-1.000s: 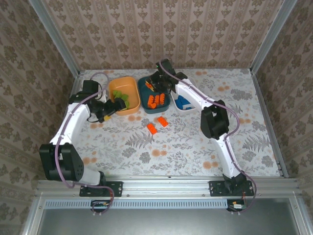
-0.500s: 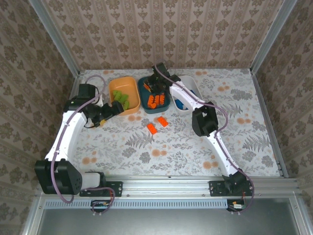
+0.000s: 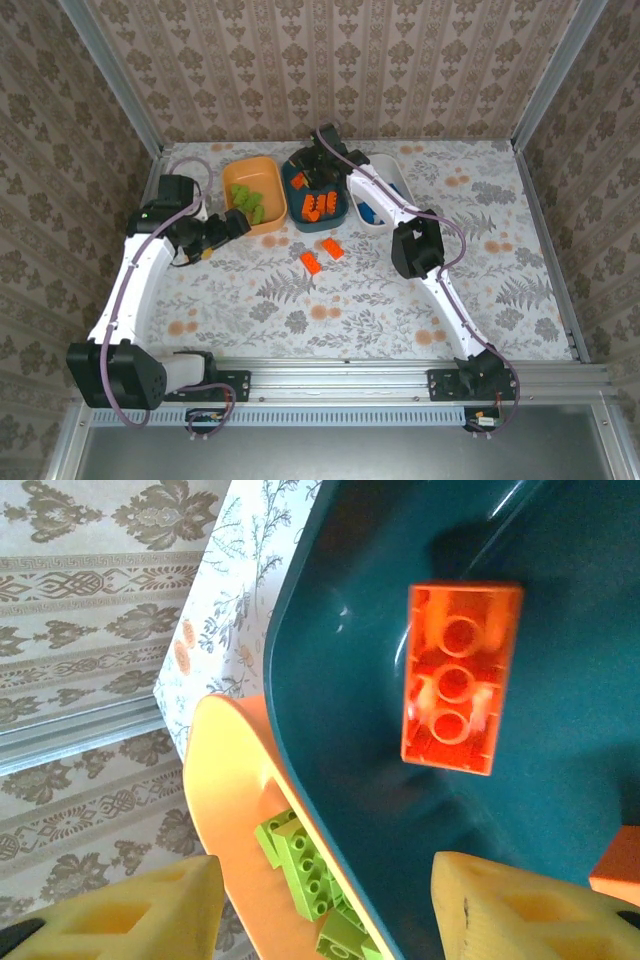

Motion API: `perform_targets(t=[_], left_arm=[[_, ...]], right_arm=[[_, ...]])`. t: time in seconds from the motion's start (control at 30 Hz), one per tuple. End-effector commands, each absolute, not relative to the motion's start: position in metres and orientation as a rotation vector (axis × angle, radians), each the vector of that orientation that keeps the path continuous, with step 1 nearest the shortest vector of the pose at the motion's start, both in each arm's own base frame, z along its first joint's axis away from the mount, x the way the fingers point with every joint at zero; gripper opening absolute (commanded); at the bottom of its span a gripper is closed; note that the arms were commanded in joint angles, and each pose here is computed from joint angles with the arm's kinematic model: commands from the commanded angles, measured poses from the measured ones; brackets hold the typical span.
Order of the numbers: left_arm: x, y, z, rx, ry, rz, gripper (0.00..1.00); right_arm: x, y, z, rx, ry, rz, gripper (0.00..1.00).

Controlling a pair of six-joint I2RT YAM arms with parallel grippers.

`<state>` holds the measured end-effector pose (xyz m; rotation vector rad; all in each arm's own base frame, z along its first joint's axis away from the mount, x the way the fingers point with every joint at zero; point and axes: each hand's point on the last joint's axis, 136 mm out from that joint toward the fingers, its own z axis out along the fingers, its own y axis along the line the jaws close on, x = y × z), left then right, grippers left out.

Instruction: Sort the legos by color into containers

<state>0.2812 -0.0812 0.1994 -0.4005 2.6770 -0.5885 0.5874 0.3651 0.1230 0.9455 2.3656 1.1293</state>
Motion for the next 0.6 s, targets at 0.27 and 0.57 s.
perform_targets(t=[0.27, 0.57], left_arm=[[0.297, -0.088, 0.211, -0.389, 2.647, -0.600, 1.00], [0.319, -0.115, 0.208, -0.285, 2.659, -0.633, 1.00]], right_arm=[[0.577, 0.353, 0.184, 0.814, 2.362, 1.152, 0.60], [0.545, 0.326, 0.240, 0.449, 2.411, 1.014, 0.62]])
